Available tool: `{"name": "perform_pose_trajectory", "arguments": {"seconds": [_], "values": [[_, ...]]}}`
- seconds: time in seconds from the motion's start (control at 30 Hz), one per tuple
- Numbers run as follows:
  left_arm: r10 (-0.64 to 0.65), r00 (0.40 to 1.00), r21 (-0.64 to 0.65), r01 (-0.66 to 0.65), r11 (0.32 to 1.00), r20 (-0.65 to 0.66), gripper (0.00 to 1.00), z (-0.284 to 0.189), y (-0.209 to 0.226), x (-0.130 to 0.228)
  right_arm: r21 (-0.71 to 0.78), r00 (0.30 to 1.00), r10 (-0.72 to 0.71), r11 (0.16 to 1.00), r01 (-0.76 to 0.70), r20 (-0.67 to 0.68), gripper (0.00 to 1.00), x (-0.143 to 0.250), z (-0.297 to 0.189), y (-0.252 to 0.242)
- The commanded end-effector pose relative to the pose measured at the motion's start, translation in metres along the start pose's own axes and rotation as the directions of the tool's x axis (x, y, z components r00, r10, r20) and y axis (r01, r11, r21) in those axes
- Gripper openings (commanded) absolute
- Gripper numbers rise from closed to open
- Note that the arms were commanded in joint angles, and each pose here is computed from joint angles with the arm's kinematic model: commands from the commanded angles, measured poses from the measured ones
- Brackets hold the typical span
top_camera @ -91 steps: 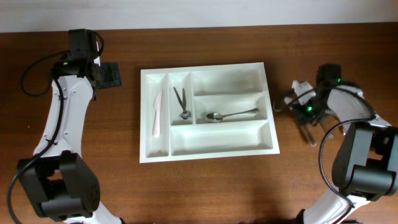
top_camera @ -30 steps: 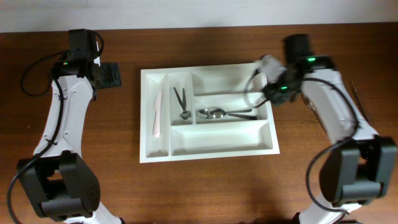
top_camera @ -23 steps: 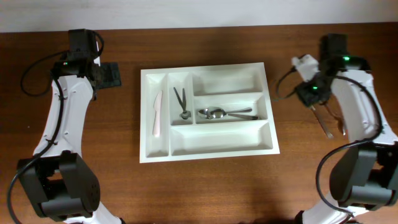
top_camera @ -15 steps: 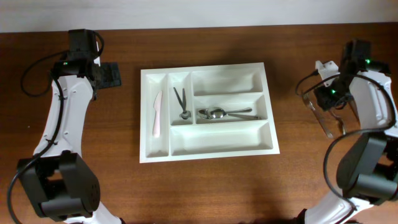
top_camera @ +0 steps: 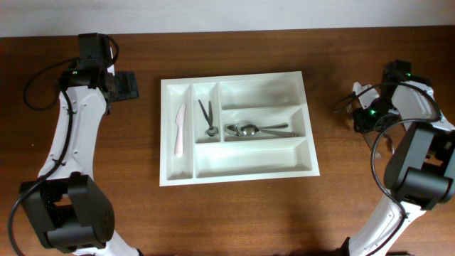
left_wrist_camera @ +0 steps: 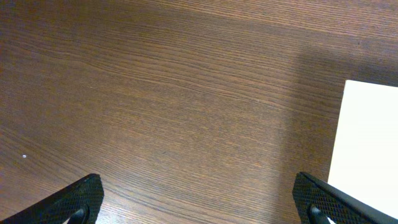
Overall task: Pack container
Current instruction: 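Move the right gripper back to the fork on the right and grasp it, then carry the fork with the right gripper into the upper compartment and release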
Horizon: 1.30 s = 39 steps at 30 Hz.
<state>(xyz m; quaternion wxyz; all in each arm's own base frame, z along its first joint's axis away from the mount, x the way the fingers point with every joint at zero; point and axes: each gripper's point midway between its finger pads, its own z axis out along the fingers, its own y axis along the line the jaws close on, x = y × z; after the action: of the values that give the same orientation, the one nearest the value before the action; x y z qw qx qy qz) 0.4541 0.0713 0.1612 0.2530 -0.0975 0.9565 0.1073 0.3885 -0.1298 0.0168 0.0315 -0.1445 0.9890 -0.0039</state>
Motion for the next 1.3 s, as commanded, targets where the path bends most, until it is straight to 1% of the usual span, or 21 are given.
{"name": "perform_pose_trajectory", "arguments": {"seconds": [0.0, 0.03, 0.07, 0.17, 0.23, 0.27, 0.3, 0.37, 0.47, 0.6, 0.63, 0.67, 0.73, 0.83, 0.87, 0.97, 1.0, 1.07, 1.2, 1.23, 1.27], "values": [[0.015, 1.000, -0.009, -0.015, 1.000, 0.013, 0.99, -0.002, 0.001, -0.005, -0.064, 1.000, 0.013, 0.998, -0.014, -0.024, 0.32, 0.004, 0.021, 0.010], [0.015, 1.000, -0.009, -0.014, 1.000, 0.013, 0.99, -0.002, 0.001, -0.005, -0.070, 1.000, 0.013, 0.997, -0.015, -0.027, 0.25, 0.004, 0.024, 0.010], [0.014, 1.000, -0.009, -0.014, 1.000, 0.013, 0.99, -0.002, 0.001, -0.005, -0.071, 1.000, 0.013, 0.997, -0.015, -0.026, 0.23, 0.004, 0.025, 0.010], [0.014, 1.000, -0.009, -0.014, 1.000, 0.013, 0.99, -0.002, 0.001, -0.005, -0.067, 1.000, 0.013, 0.998, -0.014, -0.015, 0.22, 0.001, 0.025, 0.009], [0.015, 1.000, -0.009, -0.015, 1.000, 0.013, 0.99, -0.002, 0.001, -0.005, -0.065, 1.000, 0.013, 0.998, -0.014, -0.013, 0.17, 0.001, 0.025, 0.009], [0.014, 1.000, -0.009, -0.014, 1.000, 0.013, 0.99, -0.002, 0.001, -0.005, -0.066, 1.000, 0.014, 0.998, -0.015, -0.013, 0.05, 0.001, 0.025, 0.009], [0.014, 1.000, -0.009, -0.014, 1.000, 0.013, 0.99, -0.002, 0.001, -0.005, -0.070, 1.000, 0.022, 0.997, -0.022, -0.011, 0.04, 0.000, 0.025, 0.010], [0.014, 1.000, -0.009, -0.014, 1.000, 0.013, 0.99, -0.002, 0.001, -0.005, -0.096, 0.998, 0.061, 0.994, -0.060, 0.006, 0.04, -0.004, 0.023, 0.014], [0.014, 1.000, -0.009, -0.014, 1.000, 0.013, 0.99, -0.002, 0.001, -0.005, -0.149, 0.997, 0.057, 0.988, -0.048, 0.057, 0.04, -0.018, 0.011, 0.025], [0.014, 1.000, -0.009, -0.014, 1.000, 0.013, 0.99, -0.002, 0.001, -0.005, -0.121, 0.993, 0.019, 0.993, -0.005, 0.117, 0.04, -0.044, -0.017, 0.028], [0.015, 1.000, -0.009, -0.015, 1.000, 0.013, 0.99, -0.002, 0.001, -0.005, -0.103, 0.989, -0.004, 0.994, 0.019, 0.148, 0.04, -0.058, -0.033, 0.029], [0.015, 1.000, -0.009, -0.015, 1.000, 0.013, 0.99, -0.002, 0.001, -0.005, -0.080, 0.977, -0.047, 0.995, 0.064, 0.206, 0.04, -0.084, -0.063, 0.036], [0.014, 1.000, -0.009, -0.014, 1.000, 0.013, 0.99, -0.002, 0.001, -0.005, -0.067, 0.956, -0.090, 0.991, 0.113, 0.281, 0.04, -0.110, -0.092, 0.048], [0.014, 1.000, -0.009, -0.014, 1.000, 0.013, 0.99, -0.002, 0.001, -0.005, -0.009, 0.901, -0.194, 0.977, 0.214, 0.389, 0.04, -0.151, -0.133, 0.076], [0.015, 1.000, -0.009, -0.015, 1.000, 0.013, 0.99, -0.002, 0.001, -0.005, 0.016, 0.868, -0.259, 0.960, 0.279, 0.423, 0.04, -0.163, -0.145, 0.091], [0.014, 1.000, -0.009, -0.014, 1.000, 0.013, 0.99, -0.002, 0.001, -0.005, 0.077, 0.746, -0.466, 0.867, 0.492, 0.475, 0.04, -0.182, -0.162, 0.137], [0.014, 1.000, -0.009, -0.014, 1.000, 0.013, 0.99, -0.002, 0.001, -0.005, 0.120, 0.659, -0.581, 0.786, 0.606, 0.478, 0.04, -0.188, -0.164, 0.165], [0.015, 1.000, -0.009, -0.015, 1.000, 0.013, 0.99, -0.002, 0.001, -0.005, 0.207, 0.421, -0.798, 0.542, 0.815, 0.432, 0.04, -0.187, -0.161, 0.220], [0.015, 1.000, -0.009, -0.015, 1.000, 0.013, 0.99, -0.002, 0.001, -0.005, 0.255, 0.224, -0.891, 0.340, 0.905, 0.394, 0.04, -0.184, -0.152, 0.260], [0.015, 1.000, -0.009, -0.015, 1.000, 0.013, 0.99, -0.002, 0.001, -0.005, 0.262, 0.199, -0.899, 0.315, 0.912, 0.390, 0.04, -0.185, -0.149, 0.265], [0.014, 1.000, -0.009, -0.014, 1.000, 0.013, 0.99, -0.002, 0.001, -0.005, 0.266, 0.189, -0.901, 0.306, 0.914, 0.390, 0.04, -0.186, -0.146, 0.268]]}}
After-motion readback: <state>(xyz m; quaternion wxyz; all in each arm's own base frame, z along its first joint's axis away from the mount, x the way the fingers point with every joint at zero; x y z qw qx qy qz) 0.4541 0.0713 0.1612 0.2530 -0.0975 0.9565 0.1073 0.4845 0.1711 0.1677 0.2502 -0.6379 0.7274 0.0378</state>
